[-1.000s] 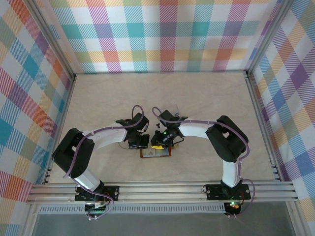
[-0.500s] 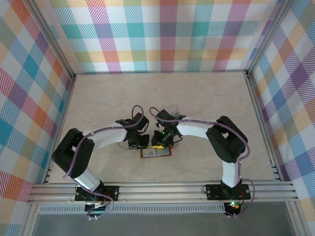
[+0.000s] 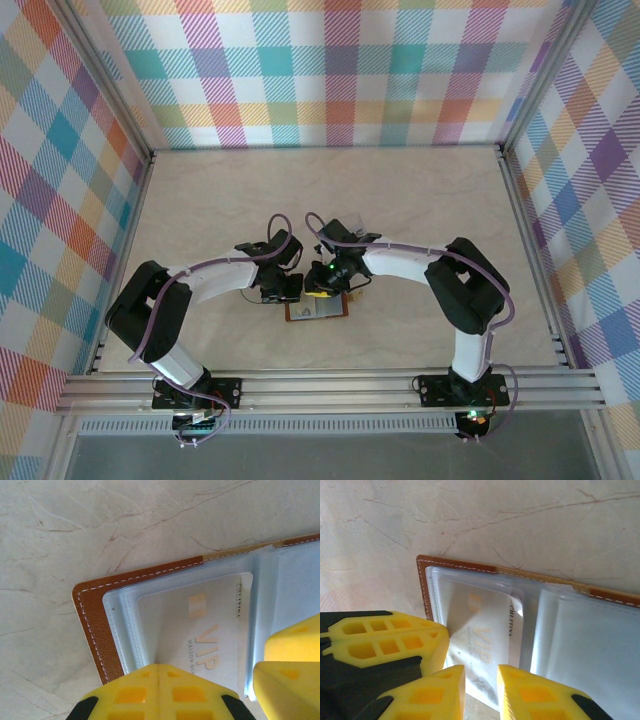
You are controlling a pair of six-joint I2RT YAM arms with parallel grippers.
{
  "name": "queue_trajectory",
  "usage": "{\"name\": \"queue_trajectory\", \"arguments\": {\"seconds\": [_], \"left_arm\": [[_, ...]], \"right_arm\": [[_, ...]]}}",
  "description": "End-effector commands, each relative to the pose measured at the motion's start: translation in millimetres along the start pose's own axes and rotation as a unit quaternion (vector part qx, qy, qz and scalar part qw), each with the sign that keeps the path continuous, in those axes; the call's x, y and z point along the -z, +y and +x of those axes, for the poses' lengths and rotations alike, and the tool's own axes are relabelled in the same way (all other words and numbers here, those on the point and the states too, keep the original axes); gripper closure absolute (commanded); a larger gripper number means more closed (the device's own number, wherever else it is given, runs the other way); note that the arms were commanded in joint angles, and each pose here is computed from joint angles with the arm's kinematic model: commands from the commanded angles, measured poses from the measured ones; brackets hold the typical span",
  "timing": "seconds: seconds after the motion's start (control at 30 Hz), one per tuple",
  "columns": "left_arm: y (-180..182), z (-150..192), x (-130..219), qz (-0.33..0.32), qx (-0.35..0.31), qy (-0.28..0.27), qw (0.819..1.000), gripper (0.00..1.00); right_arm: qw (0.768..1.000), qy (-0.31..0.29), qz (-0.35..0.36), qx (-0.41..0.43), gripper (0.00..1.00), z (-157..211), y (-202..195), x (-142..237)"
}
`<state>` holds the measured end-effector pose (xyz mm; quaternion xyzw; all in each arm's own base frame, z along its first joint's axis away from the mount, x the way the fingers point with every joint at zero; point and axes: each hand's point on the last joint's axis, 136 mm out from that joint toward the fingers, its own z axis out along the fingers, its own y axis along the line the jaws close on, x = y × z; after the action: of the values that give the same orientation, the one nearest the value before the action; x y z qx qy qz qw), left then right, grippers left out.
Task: Take the credit cards out of the card holder
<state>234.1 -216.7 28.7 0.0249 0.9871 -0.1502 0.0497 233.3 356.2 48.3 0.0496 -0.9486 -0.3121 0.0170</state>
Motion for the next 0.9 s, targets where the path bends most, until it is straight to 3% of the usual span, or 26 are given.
{"name": "queue_trajectory", "arguments": {"seconds": [0.0, 0.23, 0.6, 0.87], "left_arm": [[13, 15, -3, -0.025, 0.0, 0.026, 0.999, 0.94], [13, 15, -3, -0.025, 0.001, 0.027, 0.999, 0.94], [14, 15, 0, -0.028, 0.001, 0.024, 0.999, 0.94], [13, 15, 4, -0.027, 0.001, 0.02, 0.999, 0.94]], "right_arm": [[1.0, 0.019, -0.005, -0.007, 0.76, 6, -2, -12], [0.999, 0.032, 0.006, -0.015, 0.76, 9, -14, -25], [0.993, 0.016, 0.115, 0.004, 0.76, 8, -46, -11], [0.994, 0.011, 0.11, 0.015, 0.76, 5, -37, -4]]}}
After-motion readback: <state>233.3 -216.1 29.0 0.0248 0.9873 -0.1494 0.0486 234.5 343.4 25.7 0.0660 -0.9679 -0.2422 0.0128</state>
